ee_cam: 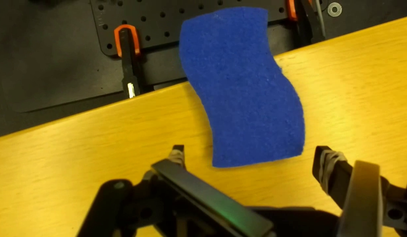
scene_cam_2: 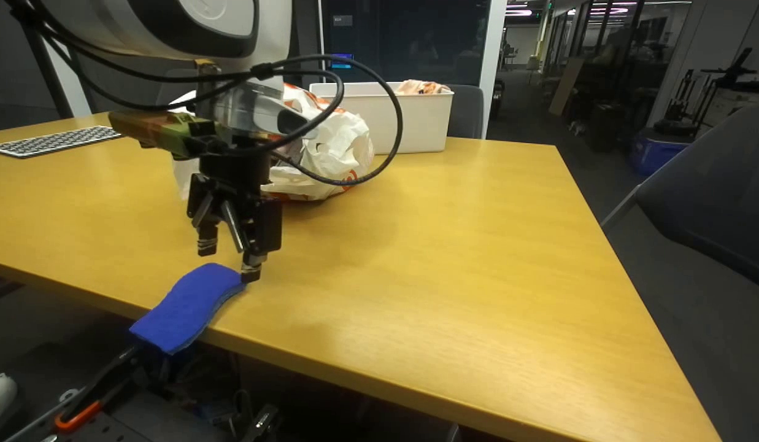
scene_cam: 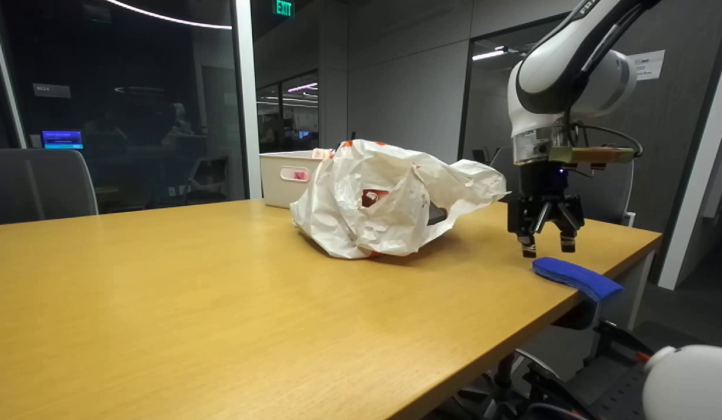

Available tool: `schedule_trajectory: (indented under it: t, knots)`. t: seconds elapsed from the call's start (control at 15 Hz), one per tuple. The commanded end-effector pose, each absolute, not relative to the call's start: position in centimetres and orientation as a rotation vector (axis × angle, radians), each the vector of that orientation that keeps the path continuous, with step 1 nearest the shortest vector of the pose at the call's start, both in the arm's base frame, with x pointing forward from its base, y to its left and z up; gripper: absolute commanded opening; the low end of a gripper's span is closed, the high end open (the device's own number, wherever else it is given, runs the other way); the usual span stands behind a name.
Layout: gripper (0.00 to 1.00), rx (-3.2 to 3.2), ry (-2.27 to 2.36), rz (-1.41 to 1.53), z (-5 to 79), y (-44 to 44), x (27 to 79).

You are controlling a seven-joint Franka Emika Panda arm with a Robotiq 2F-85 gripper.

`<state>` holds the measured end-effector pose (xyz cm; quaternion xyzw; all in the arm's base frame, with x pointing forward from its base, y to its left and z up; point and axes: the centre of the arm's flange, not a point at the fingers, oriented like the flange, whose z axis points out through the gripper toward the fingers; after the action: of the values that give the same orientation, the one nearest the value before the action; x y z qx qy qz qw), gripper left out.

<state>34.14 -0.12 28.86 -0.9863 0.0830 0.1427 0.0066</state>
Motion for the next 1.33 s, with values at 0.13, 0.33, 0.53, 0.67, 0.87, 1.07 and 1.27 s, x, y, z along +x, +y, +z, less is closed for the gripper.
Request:
schedule_trajectory:
  t: [0.13, 0.33, 0.53, 0.67, 0.87, 1.07, 1.27]
  knots:
    - [1.0, -3.063, 0.329, 0.511, 24.8, -3.5, 31.0]
    - [0.75, -3.038, 0.35, 0.551, 24.2, -4.3, 30.9]
    - [0.59, -3.026, 0.371, 0.565, 24.2, -4.9, 31.1]
    - [0.44, -3.024, 0.386, 0.566, 24.3, -5.0, 31.2]
    - [0.21, -3.028, 0.411, 0.555, 24.3, -5.1, 31.2]
    - [0.6, -3.03, 0.405, 0.546, 24.6, -4.9, 31.3]
    - [0.8, -3.043, 0.375, 0.472, 26.5, -3.9, 31.2]
